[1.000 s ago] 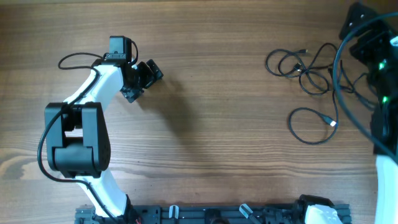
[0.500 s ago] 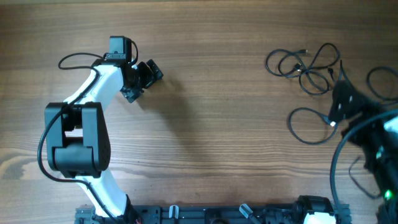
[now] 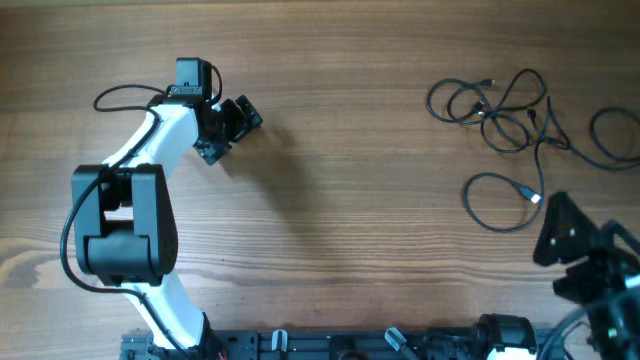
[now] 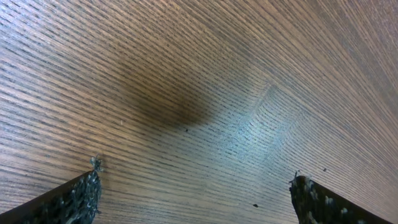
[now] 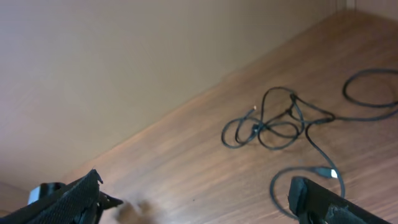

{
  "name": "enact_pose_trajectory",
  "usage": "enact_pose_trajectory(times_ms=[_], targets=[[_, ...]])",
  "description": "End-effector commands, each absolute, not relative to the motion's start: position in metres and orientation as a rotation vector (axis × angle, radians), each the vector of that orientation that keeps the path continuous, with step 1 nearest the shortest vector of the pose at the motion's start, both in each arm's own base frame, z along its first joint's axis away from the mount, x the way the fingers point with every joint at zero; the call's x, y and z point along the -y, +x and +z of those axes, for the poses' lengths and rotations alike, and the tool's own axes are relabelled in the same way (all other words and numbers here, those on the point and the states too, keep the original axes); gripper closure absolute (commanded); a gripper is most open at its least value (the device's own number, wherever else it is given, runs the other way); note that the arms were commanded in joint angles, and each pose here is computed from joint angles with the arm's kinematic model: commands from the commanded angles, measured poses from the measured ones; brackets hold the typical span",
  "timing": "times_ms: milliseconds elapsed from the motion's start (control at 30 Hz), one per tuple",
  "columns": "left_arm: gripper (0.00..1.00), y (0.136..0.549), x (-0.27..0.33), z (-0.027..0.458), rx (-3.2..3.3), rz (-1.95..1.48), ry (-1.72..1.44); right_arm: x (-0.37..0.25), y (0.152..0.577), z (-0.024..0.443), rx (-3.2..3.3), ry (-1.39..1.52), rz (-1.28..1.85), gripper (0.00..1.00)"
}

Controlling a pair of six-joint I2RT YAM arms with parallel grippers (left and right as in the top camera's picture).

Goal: Untangle cables

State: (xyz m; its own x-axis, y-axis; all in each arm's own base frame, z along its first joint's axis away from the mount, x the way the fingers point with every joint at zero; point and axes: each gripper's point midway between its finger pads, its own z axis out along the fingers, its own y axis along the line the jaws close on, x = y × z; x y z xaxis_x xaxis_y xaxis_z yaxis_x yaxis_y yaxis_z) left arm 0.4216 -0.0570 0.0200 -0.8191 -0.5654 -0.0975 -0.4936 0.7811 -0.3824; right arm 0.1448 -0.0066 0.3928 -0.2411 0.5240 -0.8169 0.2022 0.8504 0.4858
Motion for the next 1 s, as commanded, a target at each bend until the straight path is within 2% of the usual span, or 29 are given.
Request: enact_pose_trajectory(times_ms=[0,100,500,567,700,967], targets=[[0.00,0.421,0.056,0.016,-2.773,-0.502,-0.833,0.010,0.140,0.389,-1.767,0.545,0.318,0.00],[0.00,0.421,0.056,0.016,-2.773,-0.502,-0.833,0.009,0.140,0.391,-1.700,0.480,0.304,0.00],[0.00,0.421,0.056,0.016,-2.773,-0.502,-0.833,-0.020,0.129,0.415,-1.179,-0.096,0.066,0.00],[0.00,0.421,0.056,0.016,-2.773,-0.502,-0.833,-0.028,0.139,0.413,-1.124,-0.191,0.020,0.00],[0.00,0.421,0.056,0.016,-2.773,-0.502,-0.833,-0.040,0.155,0.399,-1.048,-0.305,-0.027,0.00],[0.00,0.421,0.056,0.016,-2.773,-0.502,-0.833,-0.049,0.183,0.352,-0.906,-0.344,-0.039,0.00]])
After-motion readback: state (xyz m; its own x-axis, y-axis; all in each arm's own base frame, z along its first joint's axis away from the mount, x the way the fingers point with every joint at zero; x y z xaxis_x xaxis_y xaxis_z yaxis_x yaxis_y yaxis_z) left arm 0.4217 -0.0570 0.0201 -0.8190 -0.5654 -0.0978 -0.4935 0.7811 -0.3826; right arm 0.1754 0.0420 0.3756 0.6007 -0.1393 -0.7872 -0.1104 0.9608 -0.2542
